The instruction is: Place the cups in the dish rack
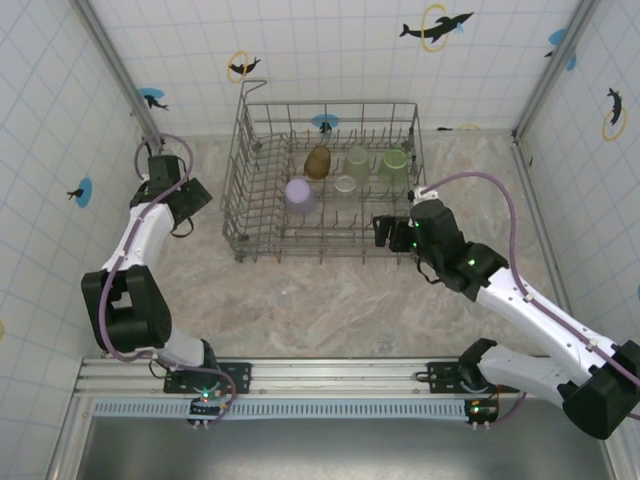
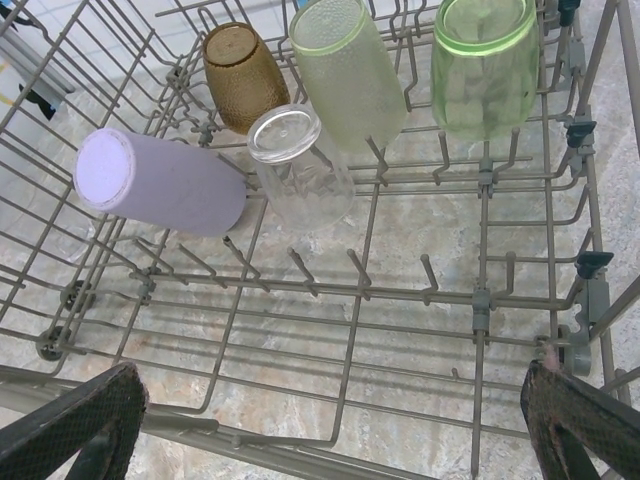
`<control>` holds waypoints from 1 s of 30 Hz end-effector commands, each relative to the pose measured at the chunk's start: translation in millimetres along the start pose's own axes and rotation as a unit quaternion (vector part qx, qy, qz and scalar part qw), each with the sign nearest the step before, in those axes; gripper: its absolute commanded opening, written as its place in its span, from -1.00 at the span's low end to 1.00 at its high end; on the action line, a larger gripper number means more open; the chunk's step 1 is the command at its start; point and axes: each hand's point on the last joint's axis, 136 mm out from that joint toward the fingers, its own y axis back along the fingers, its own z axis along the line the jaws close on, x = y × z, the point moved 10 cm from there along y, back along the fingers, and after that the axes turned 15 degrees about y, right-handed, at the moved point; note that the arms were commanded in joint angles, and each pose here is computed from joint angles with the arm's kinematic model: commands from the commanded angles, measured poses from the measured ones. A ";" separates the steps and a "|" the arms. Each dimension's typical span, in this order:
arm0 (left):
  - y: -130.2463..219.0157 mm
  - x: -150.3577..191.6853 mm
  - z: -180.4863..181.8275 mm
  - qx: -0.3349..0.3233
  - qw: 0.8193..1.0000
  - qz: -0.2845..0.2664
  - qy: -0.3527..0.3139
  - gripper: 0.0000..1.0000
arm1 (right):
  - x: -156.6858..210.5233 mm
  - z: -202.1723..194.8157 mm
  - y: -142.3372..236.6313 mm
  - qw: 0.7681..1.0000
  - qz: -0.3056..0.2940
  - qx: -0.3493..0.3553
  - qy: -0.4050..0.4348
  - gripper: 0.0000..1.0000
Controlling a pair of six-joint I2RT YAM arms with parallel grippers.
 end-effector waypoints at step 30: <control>-56.8 11.6 11.0 -0.026 0.998 0.054 -0.012 -1.00 | -10.4 7.9 18.4 1.000 -0.026 -0.001 -0.003 0.99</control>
